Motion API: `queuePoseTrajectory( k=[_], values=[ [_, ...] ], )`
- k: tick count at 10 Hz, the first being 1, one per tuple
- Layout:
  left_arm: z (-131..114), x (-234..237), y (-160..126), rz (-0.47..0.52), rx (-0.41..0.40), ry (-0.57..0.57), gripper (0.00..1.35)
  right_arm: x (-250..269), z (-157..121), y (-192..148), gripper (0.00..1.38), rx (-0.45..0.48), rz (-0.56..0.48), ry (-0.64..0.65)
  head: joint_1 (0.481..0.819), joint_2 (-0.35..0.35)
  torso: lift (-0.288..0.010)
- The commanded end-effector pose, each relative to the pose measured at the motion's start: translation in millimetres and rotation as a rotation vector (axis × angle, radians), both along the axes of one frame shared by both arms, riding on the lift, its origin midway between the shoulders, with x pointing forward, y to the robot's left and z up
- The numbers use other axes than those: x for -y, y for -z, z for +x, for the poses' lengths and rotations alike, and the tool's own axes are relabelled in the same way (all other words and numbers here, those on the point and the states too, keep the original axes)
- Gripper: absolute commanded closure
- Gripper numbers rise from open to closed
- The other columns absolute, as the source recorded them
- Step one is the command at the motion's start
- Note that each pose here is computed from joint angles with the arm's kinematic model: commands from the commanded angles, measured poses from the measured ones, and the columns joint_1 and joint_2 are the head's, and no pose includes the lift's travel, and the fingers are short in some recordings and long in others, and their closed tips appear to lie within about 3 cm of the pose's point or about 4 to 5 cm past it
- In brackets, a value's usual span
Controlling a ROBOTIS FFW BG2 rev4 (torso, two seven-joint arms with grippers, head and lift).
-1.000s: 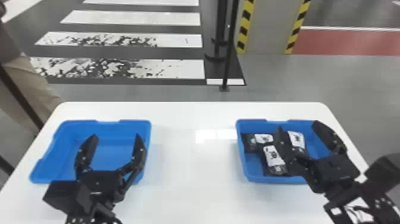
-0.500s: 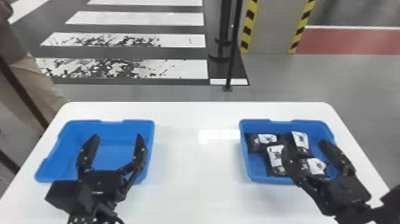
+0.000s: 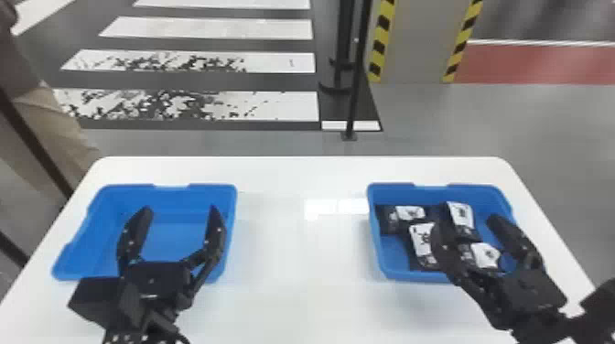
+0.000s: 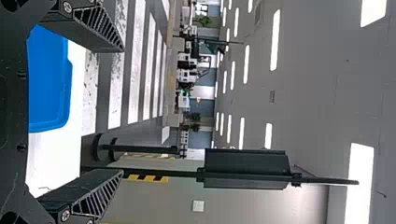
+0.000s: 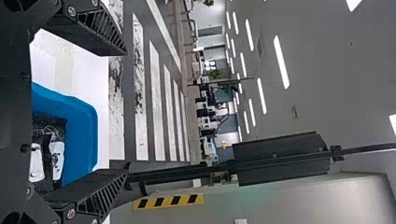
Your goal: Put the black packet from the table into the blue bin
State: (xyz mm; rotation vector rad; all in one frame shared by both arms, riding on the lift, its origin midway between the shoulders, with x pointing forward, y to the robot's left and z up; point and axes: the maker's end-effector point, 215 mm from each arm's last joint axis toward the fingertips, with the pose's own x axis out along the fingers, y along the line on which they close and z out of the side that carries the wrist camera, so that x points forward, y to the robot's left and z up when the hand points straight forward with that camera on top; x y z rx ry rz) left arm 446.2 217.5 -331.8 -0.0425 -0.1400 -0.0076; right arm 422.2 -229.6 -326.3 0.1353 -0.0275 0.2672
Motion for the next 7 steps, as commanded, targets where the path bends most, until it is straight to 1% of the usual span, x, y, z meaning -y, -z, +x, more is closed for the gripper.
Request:
queuePoseTrajectory(
  k=[1, 7],
  values=[
    [0.6, 0.4, -1.0, 0.0, 0.002, 0.001, 0.1, 0.4, 0.5, -1.6, 0.13, 0.002, -0.002, 0.001, 0.695, -0.016, -0.11],
    [-0.2, 0.0, 0.2, -0.004, -0.001, 0.0, 0.1, -1.6, -0.3, 1.1, 0.13, -0.018, 0.001, -0.002, 0.695, -0.013, -0.11]
  ],
)
